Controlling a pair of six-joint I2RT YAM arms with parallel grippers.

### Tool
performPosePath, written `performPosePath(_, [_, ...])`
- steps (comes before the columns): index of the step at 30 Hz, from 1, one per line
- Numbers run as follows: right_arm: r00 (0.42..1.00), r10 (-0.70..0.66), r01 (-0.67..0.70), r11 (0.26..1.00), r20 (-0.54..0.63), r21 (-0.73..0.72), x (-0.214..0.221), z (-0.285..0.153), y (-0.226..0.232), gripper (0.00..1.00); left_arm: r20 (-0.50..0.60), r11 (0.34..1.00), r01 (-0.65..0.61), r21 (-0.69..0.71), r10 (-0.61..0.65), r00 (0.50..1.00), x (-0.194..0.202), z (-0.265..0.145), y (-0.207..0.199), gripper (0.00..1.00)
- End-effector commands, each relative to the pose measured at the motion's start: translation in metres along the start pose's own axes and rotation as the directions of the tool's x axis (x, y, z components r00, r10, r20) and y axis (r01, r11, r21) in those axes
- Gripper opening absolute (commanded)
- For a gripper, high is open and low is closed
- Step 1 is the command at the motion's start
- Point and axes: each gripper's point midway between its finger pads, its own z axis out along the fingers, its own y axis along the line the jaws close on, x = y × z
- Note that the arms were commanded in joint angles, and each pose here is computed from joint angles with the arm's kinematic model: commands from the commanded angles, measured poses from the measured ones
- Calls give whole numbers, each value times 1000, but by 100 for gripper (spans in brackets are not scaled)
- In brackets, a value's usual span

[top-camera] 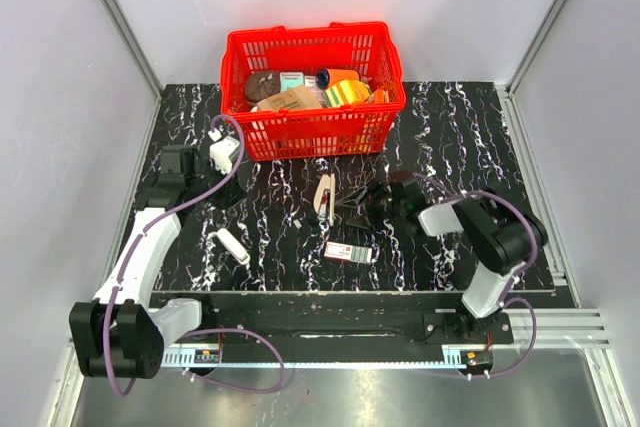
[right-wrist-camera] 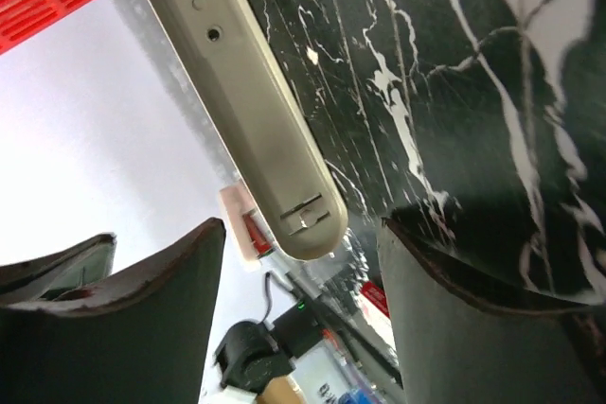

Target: Unload the staples from the stapler

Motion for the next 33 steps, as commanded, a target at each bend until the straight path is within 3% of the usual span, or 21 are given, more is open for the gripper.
performPosePath(1, [970,-213,173,946,121,275,-15,-27,-12,71,66,999,-42,7,41,997,-20,-4,-1,9])
performPosePath(4, [900,-413,335,859,140,387,-17,-36,16,71,67,999,-35,7,35,997,-21,-3,0,9])
performPosePath(8, [758,-645,502,673,98,543,-13,-30,44,71,65,1000,-18,8,17,998,-21,0,1,9])
performPosePath(12, [663,-748,561,526,32,639,-11,-12,56,71,65,1000,-19,-8,20,998,-21,-1,3,9])
performPosePath(16, [614,-788,559,407,-31,723,-19,0,44,70,64,1000,-22,-18,23,998,-21,-3,5,9])
performPosePath(21, [592,-804,558,362,-53,746,-22,7,35,66,61,1000,-14,-18,16,998,-20,-2,5,9])
performPosePath(28, [526,-849,581,317,-48,750,-9,12,55,66,54,1000,-5,-17,6,999,-19,0,6,9])
performPosePath(33, [511,-858,582,308,-45,752,-6,15,58,48,53,1000,-12,-28,13,999,-17,-1,7,9])
